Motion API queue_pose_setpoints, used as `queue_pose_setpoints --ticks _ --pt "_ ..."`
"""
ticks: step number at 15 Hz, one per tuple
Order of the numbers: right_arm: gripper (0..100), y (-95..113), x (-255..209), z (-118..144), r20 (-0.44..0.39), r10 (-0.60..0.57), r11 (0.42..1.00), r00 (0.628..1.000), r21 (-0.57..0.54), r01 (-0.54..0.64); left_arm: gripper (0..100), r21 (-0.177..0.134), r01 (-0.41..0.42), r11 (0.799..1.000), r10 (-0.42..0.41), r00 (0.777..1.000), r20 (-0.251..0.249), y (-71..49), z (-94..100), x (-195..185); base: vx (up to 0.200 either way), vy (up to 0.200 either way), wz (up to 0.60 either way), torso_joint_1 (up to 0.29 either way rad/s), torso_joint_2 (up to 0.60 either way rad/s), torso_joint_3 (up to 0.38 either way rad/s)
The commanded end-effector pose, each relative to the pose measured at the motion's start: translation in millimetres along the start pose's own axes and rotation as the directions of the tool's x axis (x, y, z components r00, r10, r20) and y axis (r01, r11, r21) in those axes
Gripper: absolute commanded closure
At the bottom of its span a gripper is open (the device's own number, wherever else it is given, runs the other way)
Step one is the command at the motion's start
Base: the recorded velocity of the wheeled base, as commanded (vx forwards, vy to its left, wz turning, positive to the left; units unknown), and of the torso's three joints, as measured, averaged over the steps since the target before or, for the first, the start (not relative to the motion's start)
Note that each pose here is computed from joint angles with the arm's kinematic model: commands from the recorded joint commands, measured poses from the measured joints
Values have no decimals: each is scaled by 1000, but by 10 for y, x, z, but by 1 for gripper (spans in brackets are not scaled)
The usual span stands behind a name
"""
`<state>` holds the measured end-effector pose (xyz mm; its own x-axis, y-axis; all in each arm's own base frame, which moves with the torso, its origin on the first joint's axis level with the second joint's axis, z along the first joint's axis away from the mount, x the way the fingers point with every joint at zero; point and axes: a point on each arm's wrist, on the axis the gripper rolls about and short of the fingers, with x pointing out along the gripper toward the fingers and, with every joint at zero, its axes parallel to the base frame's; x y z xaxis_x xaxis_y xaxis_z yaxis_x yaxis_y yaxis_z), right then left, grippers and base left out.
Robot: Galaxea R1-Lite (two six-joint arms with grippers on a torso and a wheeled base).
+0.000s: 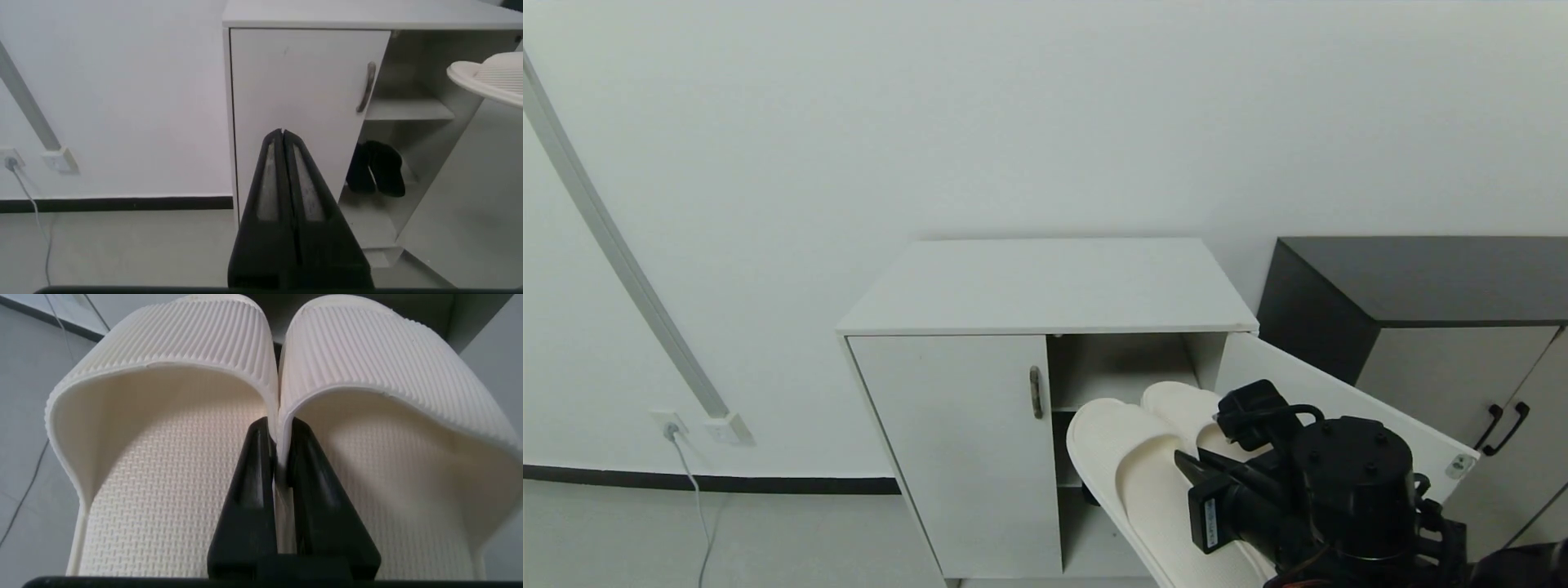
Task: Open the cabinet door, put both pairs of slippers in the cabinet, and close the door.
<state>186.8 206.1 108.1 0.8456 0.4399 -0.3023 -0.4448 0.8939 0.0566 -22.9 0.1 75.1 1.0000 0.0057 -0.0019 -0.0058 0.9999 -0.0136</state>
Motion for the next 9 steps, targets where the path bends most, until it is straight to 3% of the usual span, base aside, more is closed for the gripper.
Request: queue_pose_setpoints --ticks 1,9 --pt "100 6 8 -13 -5 1 1000 1000 -2 -1 100 0 0 1000 0 1000 -1 0 0 1 0 0 0 -222 549 320" --pt "100 18 13 -59 -14 3 1000 1000 -9 -3 100 0 0 1000 0 1000 -1 0 0 1 0 0 0 -203 519 319"
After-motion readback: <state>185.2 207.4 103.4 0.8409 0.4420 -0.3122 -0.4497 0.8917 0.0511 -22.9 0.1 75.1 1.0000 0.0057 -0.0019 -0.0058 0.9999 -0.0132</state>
